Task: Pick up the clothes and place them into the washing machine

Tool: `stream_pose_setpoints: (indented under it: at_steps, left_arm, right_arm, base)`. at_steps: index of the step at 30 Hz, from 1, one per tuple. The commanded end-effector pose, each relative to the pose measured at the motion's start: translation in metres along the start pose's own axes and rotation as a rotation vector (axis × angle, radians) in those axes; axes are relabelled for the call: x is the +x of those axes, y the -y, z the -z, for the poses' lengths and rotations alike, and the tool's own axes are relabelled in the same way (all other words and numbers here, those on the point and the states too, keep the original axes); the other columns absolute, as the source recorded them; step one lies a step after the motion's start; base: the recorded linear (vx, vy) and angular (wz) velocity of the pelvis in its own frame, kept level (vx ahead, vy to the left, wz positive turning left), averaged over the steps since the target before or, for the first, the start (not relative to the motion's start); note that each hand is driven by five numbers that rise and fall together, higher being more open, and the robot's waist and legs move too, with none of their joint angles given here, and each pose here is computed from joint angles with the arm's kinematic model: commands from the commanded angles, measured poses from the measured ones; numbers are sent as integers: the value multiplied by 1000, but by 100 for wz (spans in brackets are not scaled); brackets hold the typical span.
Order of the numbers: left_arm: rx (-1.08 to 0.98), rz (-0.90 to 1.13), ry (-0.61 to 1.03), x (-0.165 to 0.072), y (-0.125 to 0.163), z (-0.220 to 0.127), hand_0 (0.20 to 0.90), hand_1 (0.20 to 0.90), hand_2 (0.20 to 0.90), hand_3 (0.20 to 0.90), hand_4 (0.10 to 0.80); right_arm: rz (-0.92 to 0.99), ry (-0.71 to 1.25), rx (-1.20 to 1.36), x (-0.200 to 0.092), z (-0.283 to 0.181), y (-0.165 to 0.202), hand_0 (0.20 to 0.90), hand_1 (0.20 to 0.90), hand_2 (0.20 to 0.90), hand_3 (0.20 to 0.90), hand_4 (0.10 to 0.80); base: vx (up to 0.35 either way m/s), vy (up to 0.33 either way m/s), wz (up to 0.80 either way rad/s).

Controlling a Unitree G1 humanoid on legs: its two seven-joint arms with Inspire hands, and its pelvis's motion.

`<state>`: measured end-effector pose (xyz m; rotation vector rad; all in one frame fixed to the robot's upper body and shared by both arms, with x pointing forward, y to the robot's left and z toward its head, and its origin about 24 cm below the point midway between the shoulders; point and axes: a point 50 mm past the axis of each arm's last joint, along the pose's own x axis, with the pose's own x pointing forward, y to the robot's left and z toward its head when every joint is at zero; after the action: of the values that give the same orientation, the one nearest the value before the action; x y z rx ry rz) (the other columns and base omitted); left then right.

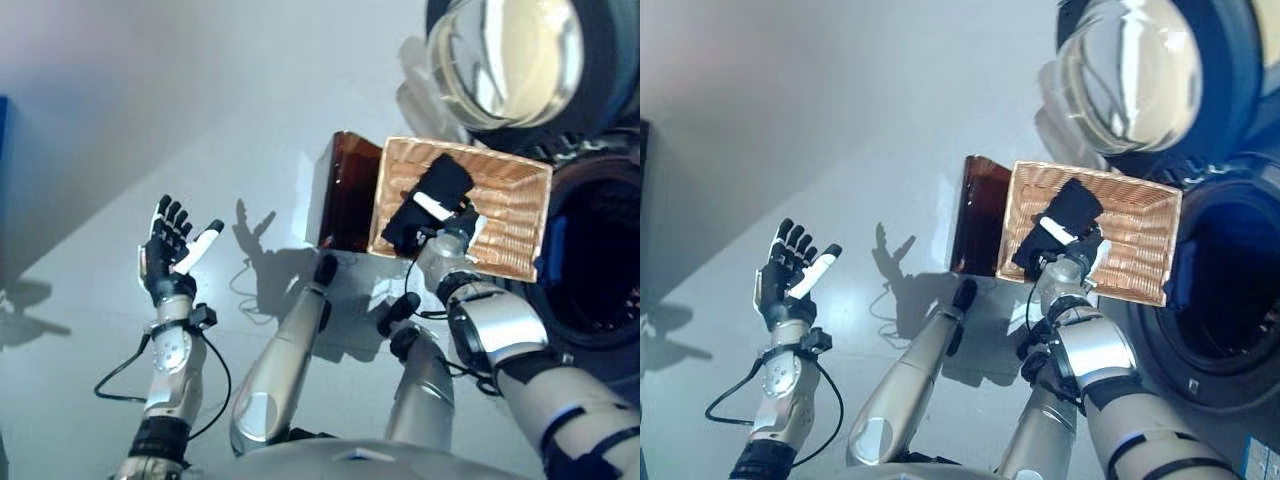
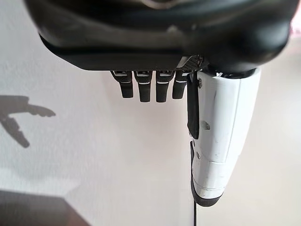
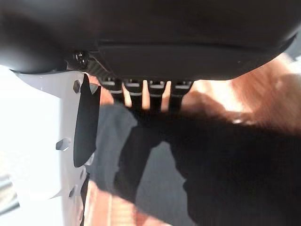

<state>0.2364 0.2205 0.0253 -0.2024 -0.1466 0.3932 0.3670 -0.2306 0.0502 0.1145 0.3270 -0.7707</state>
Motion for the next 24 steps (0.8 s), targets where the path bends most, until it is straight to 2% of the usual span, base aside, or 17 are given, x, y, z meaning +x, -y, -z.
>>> stream_pose_setpoints:
  at_steps: [1,14,24]
  left_arm:
    - [-20,8,290,9,-1,-54,900,900,900,900,800]
    - [-15,-22,272,9,-6,-51,900,900,900,900,800]
    - [-1,-73,144,-1,-31,-25,900,900,900,900,800]
  right_arm:
    - [34,163,48,7,-52,4,200,200,200,200,300]
    - [84,166,19,12,-65,12,200,200,200,200,300]
    - [144,122,21,24,-33,46,200,200,200,200,300]
  base:
    - [15,-1,13]
    - [10,5,3]
    - [-8,0,-14]
